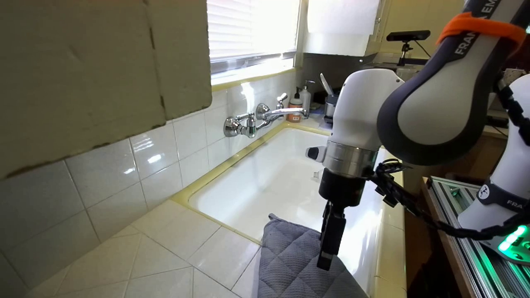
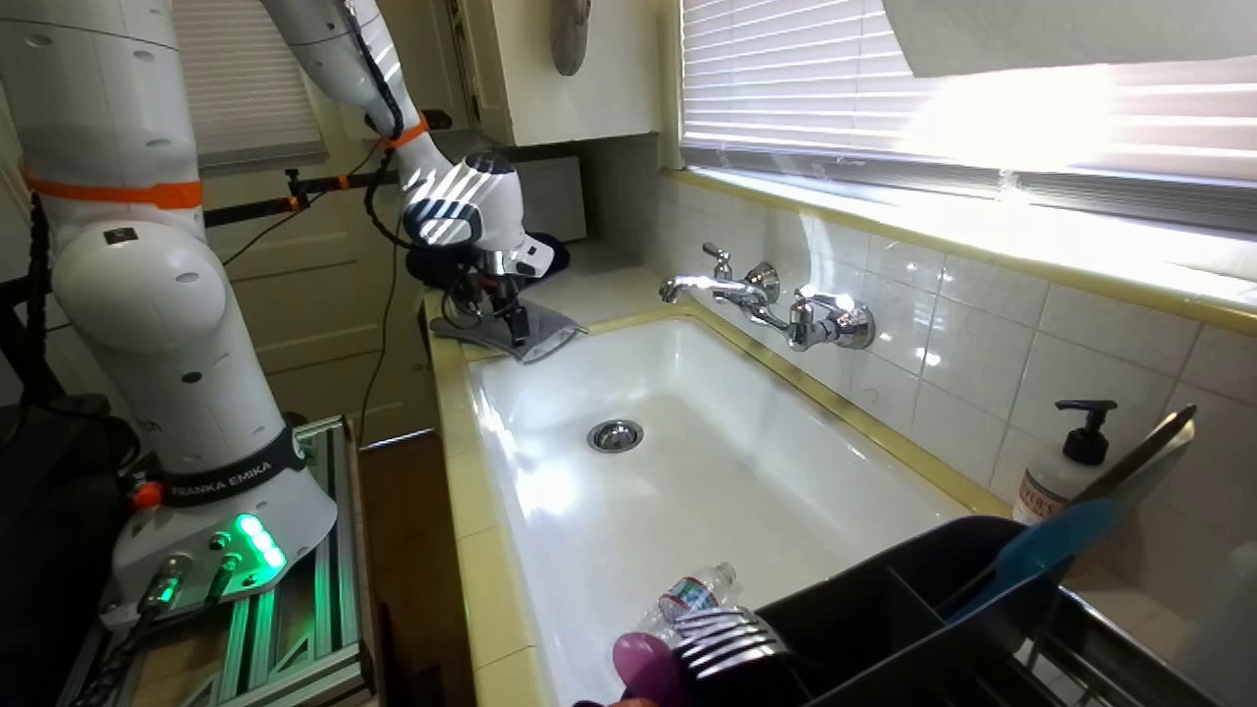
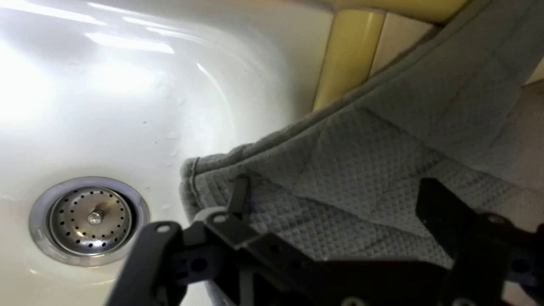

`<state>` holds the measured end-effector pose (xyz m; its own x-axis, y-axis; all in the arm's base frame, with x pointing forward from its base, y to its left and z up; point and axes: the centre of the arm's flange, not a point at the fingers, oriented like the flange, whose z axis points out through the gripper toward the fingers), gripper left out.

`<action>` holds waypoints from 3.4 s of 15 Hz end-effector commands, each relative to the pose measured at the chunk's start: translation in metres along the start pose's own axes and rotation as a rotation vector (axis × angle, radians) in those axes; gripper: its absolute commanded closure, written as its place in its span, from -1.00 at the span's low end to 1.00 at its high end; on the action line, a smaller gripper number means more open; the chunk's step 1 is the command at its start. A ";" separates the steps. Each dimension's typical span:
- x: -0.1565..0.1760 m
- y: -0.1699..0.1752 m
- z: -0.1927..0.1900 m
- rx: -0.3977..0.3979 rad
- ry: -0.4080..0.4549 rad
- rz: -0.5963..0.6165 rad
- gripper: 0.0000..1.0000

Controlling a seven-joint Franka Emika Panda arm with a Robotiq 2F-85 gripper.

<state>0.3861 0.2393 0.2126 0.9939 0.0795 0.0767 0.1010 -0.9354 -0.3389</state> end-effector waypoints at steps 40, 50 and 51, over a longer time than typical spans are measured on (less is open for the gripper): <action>0.012 0.018 -0.021 0.019 0.187 0.050 -1.00; 0.009 0.028 -0.006 0.070 0.153 0.129 -1.00; 0.009 0.029 -0.005 0.078 0.156 0.142 -1.00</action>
<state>0.3991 0.2139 0.2191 0.9781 -0.0718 0.1952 0.0090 -0.9230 -0.3846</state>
